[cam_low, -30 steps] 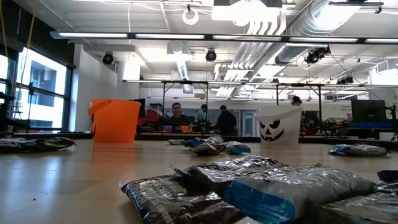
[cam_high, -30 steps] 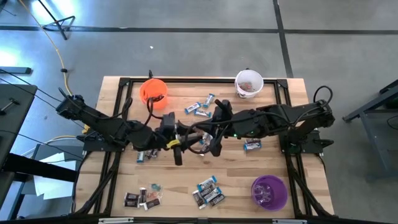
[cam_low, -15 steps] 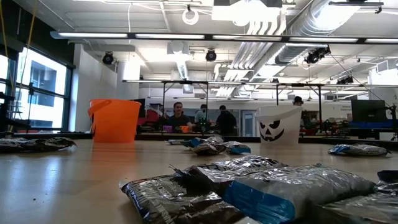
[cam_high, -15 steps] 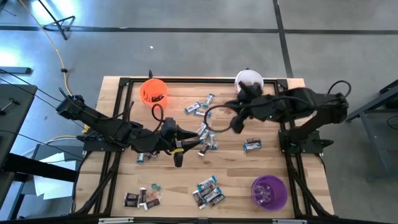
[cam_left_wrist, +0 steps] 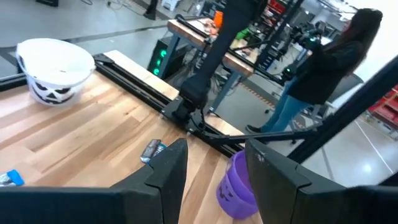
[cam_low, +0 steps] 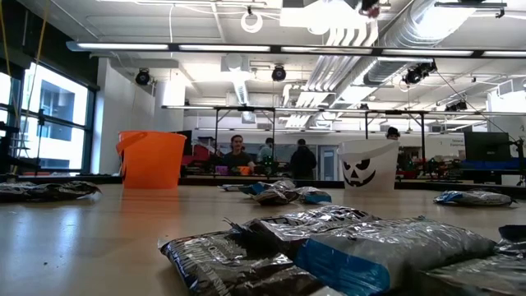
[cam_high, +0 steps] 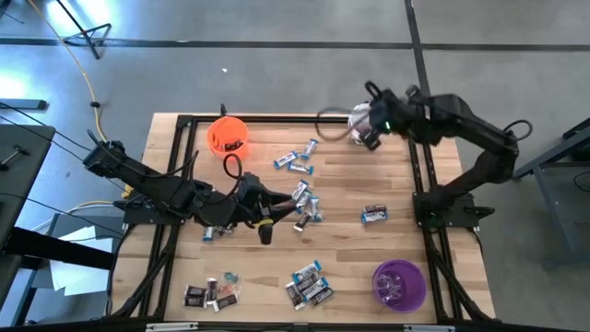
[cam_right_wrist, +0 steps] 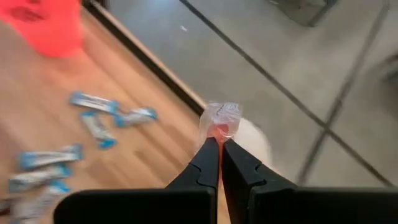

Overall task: Sort candy
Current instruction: Put the orange gummy into the white bucket

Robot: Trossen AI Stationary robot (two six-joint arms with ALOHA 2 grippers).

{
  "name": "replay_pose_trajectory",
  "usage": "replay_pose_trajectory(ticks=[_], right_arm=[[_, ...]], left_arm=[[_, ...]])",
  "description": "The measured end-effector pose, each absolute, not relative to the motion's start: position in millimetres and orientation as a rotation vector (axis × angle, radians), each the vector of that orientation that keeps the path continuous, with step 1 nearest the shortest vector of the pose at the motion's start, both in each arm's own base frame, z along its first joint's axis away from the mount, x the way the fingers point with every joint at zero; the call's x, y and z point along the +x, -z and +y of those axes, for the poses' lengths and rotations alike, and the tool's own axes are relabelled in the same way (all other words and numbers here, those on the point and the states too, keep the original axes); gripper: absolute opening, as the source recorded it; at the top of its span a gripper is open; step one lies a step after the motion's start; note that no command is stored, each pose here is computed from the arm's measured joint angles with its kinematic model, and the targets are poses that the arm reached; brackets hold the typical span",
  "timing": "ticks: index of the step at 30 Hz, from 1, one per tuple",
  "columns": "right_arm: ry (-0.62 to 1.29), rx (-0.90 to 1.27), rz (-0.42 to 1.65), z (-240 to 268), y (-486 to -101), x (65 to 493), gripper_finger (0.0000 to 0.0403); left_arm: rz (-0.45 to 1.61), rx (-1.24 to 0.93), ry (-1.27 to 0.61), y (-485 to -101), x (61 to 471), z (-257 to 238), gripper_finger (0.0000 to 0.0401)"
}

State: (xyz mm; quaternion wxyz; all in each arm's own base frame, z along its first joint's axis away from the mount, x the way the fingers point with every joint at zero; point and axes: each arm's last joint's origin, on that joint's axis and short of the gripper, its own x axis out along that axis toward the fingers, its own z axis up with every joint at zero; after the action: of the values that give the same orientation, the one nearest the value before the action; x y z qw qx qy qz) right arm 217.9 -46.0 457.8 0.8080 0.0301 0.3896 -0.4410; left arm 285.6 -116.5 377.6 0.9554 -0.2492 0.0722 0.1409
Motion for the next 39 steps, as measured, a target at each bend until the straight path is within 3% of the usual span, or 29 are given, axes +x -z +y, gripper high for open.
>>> replay_pose_trajectory(ticks=[8,14,17,23,32,39], right_arm=[[1.035,0.256,0.949,-124.9,-453.3,189.8,0.0],[1.021,0.417,0.819,-165.5,-457.3,173.2,0.0],[0.993,0.48,0.801,-182.8,-451.9,175.3,0.0],[0.97,0.53,0.972,-216.1,-417.5,197.5,0.0],[0.955,0.555,1.093,-241.8,-385.5,217.2,0.0001],[0.928,0.59,1.12,-240.6,-383.9,214.3,0.0057]], left_arm=[[0.144,-0.434,-0.315,-377.6,286.0,-114.1,0.0149],[0.135,-0.27,-0.406,-385.4,281.9,-95.1,0.0149],[0.112,-0.253,-0.454,-397.3,271.4,-76.2,0.0149],[0.111,-0.25,-0.529,-414.9,242.1,-40.0,0.0149],[0.142,-0.174,-0.578,-426.0,211.2,-15.4,0.0149],[0.137,-0.115,-0.623,-430.5,204.5,-3.4,0.0149]])
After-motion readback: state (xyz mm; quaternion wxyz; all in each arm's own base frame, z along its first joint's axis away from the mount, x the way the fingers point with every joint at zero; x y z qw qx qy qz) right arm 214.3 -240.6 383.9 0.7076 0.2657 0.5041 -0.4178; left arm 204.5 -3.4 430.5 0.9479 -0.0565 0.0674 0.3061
